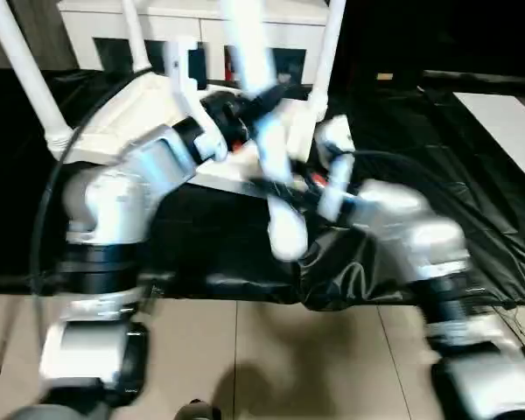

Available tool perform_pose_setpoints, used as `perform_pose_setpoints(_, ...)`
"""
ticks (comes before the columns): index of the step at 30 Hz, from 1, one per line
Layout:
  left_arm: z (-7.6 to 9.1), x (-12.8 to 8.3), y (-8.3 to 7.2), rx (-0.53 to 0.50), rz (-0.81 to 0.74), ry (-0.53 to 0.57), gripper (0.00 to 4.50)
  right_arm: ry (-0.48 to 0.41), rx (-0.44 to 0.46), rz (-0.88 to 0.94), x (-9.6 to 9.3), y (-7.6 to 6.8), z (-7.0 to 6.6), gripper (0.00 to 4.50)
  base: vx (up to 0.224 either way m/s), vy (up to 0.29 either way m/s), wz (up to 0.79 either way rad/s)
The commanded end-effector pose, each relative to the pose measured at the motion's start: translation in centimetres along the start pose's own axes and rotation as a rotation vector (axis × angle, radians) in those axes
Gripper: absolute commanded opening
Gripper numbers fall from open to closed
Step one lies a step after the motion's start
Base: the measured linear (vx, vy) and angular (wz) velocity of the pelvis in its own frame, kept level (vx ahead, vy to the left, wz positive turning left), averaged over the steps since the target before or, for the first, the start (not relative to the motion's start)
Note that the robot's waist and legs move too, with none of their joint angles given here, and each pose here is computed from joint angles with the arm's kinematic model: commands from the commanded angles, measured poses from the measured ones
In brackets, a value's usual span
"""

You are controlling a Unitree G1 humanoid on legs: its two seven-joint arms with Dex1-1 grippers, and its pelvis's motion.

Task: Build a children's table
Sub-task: Move to table

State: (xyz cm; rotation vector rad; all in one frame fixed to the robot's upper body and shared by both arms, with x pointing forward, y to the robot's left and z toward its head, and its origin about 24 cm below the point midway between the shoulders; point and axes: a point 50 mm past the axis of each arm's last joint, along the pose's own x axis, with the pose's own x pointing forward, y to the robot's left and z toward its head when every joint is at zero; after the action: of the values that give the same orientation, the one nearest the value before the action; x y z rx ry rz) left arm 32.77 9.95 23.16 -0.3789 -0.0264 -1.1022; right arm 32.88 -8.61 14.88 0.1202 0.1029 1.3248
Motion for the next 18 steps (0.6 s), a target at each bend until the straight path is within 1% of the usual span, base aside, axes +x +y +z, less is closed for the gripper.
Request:
perform_pose_setpoints(1,0.0,0.0,-0.9,0.010,-0.084,0.027,1.75,0.039,0.029,0.086,-0.3,0.7,-0.2,3.49,0.000,0.000,0.00)
perform_pose_setpoints(5,0.6,-0.4,-1.0,-0.010,-0.136,0.017,1.75,0.114,0.071,0.184,-1.3,1.1,-0.6,3.56,0.000,0.000,0.00)
perform_pose_setpoints(7,0.7,-0.5,-1.2,-0.015,-0.161,0.013,1.75,0.120,0.093,0.204,-1.4,1.2,-0.6,3.26,0.000,0.000,0.00)
perform_pose_setpoints(9,0.9,-0.7,-1.4,-0.017,-0.189,0.010,1.75,0.124,0.123,0.230,-1.6,1.4,-0.6,3.19,0.000,0.000,0.00)
perform_pose_setpoints(11,0.9,-0.9,-1.5,-0.017,-0.197,0.010,1.75,0.127,0.139,0.251,-1.6,1.5,-0.5,2.87,0.000,0.000,0.00)
perform_pose_setpoints(14,1.0,-1.0,-1.4,-0.019,-0.198,0.006,1.75,0.128,0.150,0.270,-1.5,1.7,-0.4,2.67,0.000,0.000,0.00)
perform_pose_setpoints(16,1.0,-1.0,-1.4,-0.022,-0.200,0.002,1.75,0.129,0.155,0.284,-1.4,1.8,-0.4,2.43,0.000,0.000,0.00)
perform_pose_setpoints(18,1.1,-1.0,-1.4,-0.025,-0.202,-0.003,1.75,0.129,0.160,0.294,-1.4,2.0,-0.4,2.29,0.000,0.000,0.00)
